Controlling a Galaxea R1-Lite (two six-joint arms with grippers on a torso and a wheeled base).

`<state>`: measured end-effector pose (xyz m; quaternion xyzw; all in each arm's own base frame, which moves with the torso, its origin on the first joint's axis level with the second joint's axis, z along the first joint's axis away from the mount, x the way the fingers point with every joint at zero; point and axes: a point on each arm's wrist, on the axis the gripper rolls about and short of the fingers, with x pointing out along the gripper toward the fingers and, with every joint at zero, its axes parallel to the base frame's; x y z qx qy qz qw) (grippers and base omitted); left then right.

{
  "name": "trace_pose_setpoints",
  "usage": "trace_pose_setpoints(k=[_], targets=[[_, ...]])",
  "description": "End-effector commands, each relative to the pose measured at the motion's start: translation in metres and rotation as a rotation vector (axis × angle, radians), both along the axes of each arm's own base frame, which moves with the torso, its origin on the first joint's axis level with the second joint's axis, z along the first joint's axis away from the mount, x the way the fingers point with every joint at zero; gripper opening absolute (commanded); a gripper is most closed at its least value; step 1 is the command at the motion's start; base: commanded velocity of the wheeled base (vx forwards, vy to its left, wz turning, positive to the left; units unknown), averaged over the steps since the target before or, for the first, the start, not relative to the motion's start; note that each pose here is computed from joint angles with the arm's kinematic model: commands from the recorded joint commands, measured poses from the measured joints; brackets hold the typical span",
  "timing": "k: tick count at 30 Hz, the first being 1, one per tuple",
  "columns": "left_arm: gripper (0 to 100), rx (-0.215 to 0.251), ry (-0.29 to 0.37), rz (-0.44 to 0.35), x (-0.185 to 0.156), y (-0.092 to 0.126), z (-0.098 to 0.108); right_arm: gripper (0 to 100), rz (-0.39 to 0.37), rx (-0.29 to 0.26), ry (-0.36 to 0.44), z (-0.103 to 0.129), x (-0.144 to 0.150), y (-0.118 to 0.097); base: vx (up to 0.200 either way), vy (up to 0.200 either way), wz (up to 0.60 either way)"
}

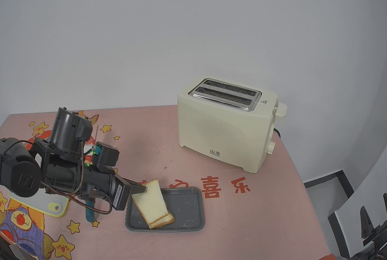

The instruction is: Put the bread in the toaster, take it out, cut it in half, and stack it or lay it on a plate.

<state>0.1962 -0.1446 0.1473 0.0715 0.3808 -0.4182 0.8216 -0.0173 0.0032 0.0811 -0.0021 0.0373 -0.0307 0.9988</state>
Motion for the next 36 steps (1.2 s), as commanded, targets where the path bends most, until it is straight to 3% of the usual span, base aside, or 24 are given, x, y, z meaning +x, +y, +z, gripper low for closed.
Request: trace_pose_setpoints(k=[1,28,29,36], targets=[[0,0.0,0.003,-0.009,-0.0008,-0.0026,-0.0004,100,0.002,0.002,0.017,-0.0045,0.001,-0.0001,0.0,0.0,0.0],[0,0.018,0.02,-0.012,0.0012,-0.0044,-0.0063,100,0.002,0.002,0.017,-0.0045,0.001,-0.0001,0.0,0.0,0.0],[100,0.019,0.021,-0.012,0.0007,-0.0041,-0.0064,100,0.001,0.002,0.017,-0.0045,0.001,-0.0001,0.0,0.0,0.0],[100,0.013,0.013,-0.011,0.0009,-0.0042,-0.0048,100,0.002,0.002,0.017,-0.0045,0.001,-0.0001,0.0,0.0,0.0]])
